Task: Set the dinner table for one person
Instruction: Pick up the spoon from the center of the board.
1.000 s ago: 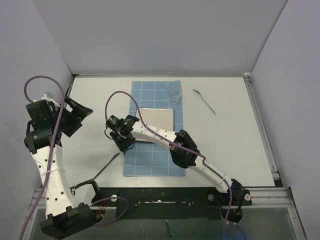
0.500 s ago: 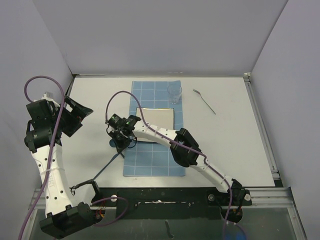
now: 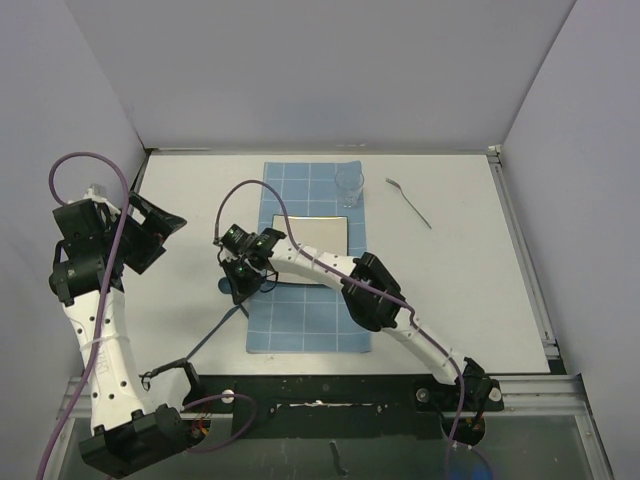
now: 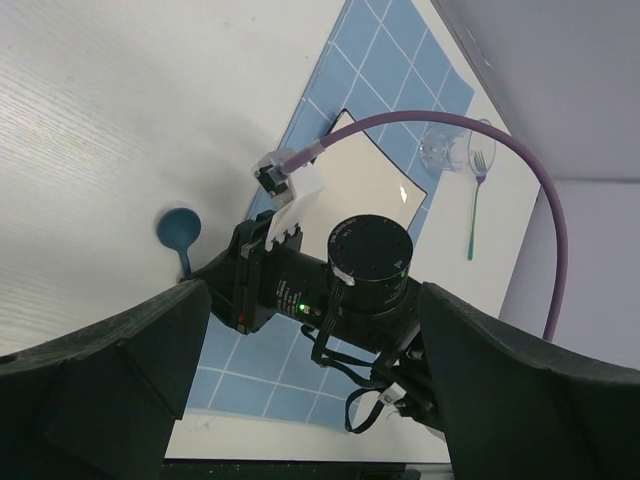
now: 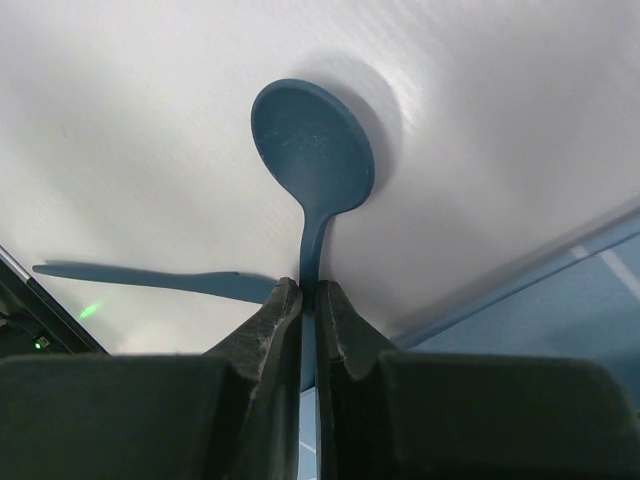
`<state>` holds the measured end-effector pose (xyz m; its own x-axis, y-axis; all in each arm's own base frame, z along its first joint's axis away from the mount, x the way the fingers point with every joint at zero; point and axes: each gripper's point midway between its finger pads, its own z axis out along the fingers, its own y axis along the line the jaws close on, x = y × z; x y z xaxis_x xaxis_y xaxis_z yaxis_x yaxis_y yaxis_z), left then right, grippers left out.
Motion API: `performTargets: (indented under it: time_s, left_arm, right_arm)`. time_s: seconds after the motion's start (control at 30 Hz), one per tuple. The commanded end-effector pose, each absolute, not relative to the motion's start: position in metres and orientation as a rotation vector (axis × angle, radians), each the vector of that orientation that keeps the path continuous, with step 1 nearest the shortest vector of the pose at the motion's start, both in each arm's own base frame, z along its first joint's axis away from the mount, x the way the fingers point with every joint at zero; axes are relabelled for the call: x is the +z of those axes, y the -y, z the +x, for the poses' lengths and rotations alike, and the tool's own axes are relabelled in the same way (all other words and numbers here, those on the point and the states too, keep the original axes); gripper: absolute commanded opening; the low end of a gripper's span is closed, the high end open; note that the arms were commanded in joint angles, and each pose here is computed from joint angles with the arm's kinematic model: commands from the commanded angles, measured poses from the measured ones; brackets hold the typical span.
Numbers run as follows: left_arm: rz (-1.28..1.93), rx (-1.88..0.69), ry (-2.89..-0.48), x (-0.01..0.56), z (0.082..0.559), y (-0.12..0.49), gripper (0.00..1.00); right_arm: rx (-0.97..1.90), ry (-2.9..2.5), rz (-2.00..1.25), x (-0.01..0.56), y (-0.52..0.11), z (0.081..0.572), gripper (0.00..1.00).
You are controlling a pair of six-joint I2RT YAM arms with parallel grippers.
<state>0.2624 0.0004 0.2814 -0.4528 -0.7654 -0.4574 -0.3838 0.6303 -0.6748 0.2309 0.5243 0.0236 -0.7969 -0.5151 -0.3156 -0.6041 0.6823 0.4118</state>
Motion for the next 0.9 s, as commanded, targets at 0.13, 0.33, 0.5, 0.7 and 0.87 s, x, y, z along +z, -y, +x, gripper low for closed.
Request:
performTargets:
  time_s: [0.13,0.33,0.5,0.7,0.87]
  left_arm:
    - [-0.851,-0.637,-2.031,0.288,0.265,0.000,0.84]
    - [-0.838,-0.613,-2.023,0.293,0.266,-0.003,0.84]
    - [-0.831,-0.621,-2.012,0.299,0.268,-0.003,0.84]
    - [-0.821,-0.621,-2.009,0.302,0.265,-0.002,0.84]
    - [-0.814,-0.619,-2.013,0.301,0.262,-0.001,0.84]
  right_arm:
    - [0.643,-2.708,-0.827,0.042,-0.493,0.273,0.00]
    - [0.730,-2.638,-0.834,0.081,-0.499,0.279,0.00]
    - [0.776,-2.584,-0.842,0.110,-0.503,0.277,0.00]
    - [0.927,-2.545,-0.844,0.138,-0.521,0.263,0.00]
    - [0.990,-2.472,-0.871,0.171,-0.534,0.250,0.00]
